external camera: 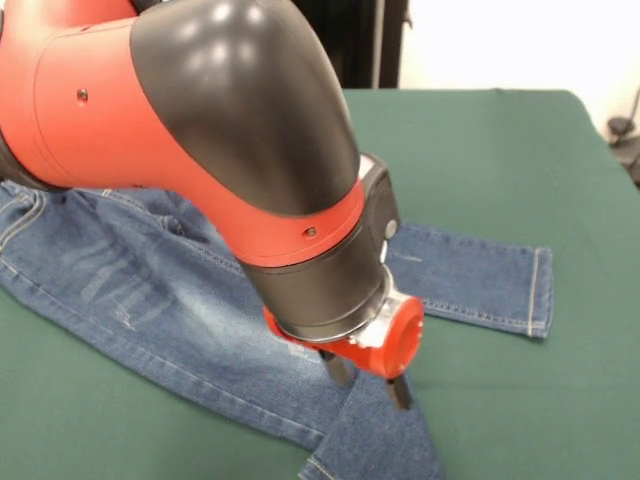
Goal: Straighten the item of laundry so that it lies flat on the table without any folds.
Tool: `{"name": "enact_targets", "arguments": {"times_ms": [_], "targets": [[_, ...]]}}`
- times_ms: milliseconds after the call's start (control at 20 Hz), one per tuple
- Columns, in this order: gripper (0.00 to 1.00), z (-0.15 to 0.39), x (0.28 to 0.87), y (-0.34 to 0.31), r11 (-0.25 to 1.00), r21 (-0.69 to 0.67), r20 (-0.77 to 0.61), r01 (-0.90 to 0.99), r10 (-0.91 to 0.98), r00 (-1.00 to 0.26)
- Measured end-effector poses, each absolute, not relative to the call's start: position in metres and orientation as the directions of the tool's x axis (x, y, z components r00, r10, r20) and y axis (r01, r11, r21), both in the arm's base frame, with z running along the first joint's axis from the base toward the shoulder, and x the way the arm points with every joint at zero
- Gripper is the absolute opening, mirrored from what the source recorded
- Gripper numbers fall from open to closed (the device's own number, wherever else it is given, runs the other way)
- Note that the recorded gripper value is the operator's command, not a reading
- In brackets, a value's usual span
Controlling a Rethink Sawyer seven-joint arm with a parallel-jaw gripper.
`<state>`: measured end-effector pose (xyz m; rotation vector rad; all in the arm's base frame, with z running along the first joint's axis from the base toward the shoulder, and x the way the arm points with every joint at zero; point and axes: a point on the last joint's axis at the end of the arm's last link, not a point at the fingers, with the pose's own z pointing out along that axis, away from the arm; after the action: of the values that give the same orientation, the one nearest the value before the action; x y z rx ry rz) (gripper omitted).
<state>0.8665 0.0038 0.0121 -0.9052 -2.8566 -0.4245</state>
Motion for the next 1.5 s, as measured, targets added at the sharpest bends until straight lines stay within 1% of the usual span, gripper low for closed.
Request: {"name": "enact_targets", "arguments": {"times_ms": [500, 900, 1500], "targets": [[1.0, 0.016, 0.868, 0.01, 0.775, 0.248, 0.2, 0.581, 0.546, -0.814], [1.0, 0.009, 0.864, 0.006, 0.797, 0.208, 0.183, 0.567, 0.538, -0.823], [1.0, -0.005, 0.867, -0.003, 0.826, 0.159, 0.084, 0.541, 0.535, -0.841]]}}
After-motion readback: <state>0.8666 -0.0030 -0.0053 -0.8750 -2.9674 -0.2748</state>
